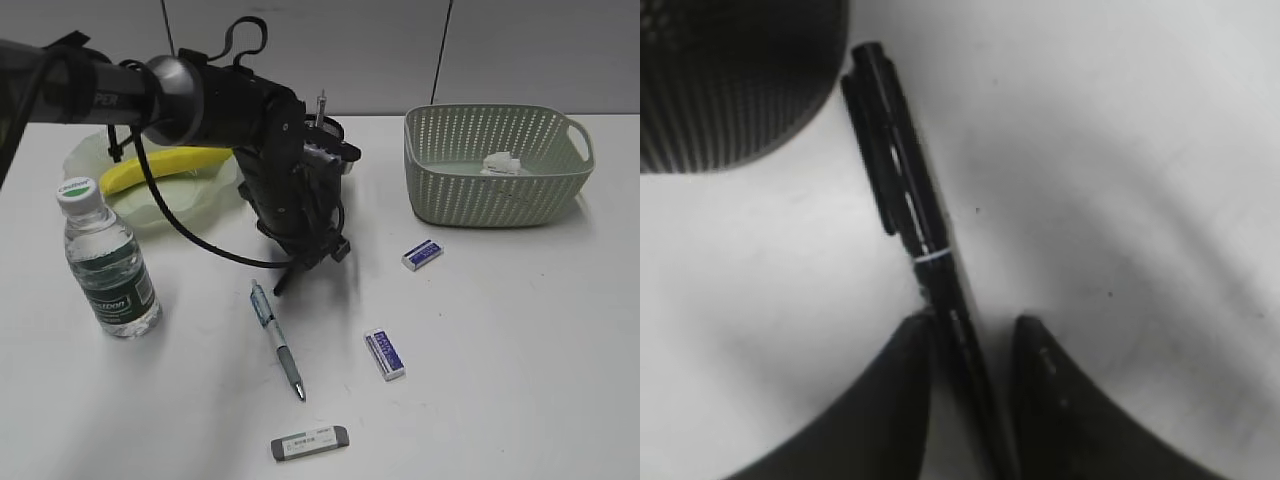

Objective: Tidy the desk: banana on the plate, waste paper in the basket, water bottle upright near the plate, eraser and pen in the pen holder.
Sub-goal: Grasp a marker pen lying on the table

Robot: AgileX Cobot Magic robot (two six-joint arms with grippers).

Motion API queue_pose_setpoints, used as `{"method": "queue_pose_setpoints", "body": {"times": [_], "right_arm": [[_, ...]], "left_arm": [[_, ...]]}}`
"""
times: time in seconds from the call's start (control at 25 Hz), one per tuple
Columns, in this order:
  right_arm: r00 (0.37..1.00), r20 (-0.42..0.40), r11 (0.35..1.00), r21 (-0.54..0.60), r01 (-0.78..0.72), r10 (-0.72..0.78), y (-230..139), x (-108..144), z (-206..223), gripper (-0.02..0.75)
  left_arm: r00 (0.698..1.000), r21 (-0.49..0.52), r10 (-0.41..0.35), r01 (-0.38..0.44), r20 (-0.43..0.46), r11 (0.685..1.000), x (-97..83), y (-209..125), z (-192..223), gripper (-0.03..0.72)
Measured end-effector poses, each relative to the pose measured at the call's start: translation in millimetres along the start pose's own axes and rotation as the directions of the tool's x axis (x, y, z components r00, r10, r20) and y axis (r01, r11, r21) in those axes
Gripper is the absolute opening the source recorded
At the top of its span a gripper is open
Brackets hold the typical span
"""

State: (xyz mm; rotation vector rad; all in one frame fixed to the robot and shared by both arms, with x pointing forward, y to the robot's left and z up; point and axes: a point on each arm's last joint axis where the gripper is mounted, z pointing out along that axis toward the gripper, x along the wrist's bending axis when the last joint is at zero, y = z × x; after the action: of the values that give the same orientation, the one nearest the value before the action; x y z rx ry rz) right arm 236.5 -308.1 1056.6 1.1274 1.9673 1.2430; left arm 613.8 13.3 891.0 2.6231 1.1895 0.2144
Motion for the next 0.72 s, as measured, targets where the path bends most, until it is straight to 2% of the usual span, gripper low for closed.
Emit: {"method": "queue_pose_setpoints", "body": {"times": [0.12, 0.16, 0.36, 0.48, 0.6, 0.72], "right_arm": [[1.000, 0.000, 1.000, 0.000, 0.000, 0.000, 0.0, 0.0, 0.0, 0.237], [1.000, 0.000, 1.000, 0.000, 0.000, 0.000, 0.0, 0.0, 0.0, 0.237], [1.000, 0.000, 1.000, 0.000, 0.000, 0.000, 0.0, 0.0, 0.0, 0.237], [1.000, 0.000, 1.000, 0.000, 0.000, 0.000, 0.0, 0.0, 0.0, 0.237], [1.000, 0.000, 1.000, -0.001, 0.000, 0.000, 0.1, 0.0, 0.0, 0.237], [1.000, 0.000, 1.000, -0.001, 0.000, 0.000, 0.1, 0.0, 0.0, 0.237]], "left_arm": [[1.000, -0.001, 0.017, -0.017, 0.000, 1.000, -5.9, 0.6, -0.3, 0.099], [1.000, -0.001, 0.028, -0.028, -0.002, 1.000, -8.8, 0.8, -0.3, 0.068], [0.997, -0.018, 0.080, -0.080, 0.010, 0.997, -33.3, 2.9, -2.6, 0.065], [0.996, -0.060, 0.083, -0.082, 0.021, 0.995, -40.8, 7.7, -16.8, 0.065], [0.997, -0.155, 0.074, -0.070, 0.017, 0.985, -39.3, 17.8, -51.2, 0.065], [0.999, -0.292, 0.045, -0.039, 0.012, 0.955, -33.0, 28.7, -96.6, 0.065]]}}
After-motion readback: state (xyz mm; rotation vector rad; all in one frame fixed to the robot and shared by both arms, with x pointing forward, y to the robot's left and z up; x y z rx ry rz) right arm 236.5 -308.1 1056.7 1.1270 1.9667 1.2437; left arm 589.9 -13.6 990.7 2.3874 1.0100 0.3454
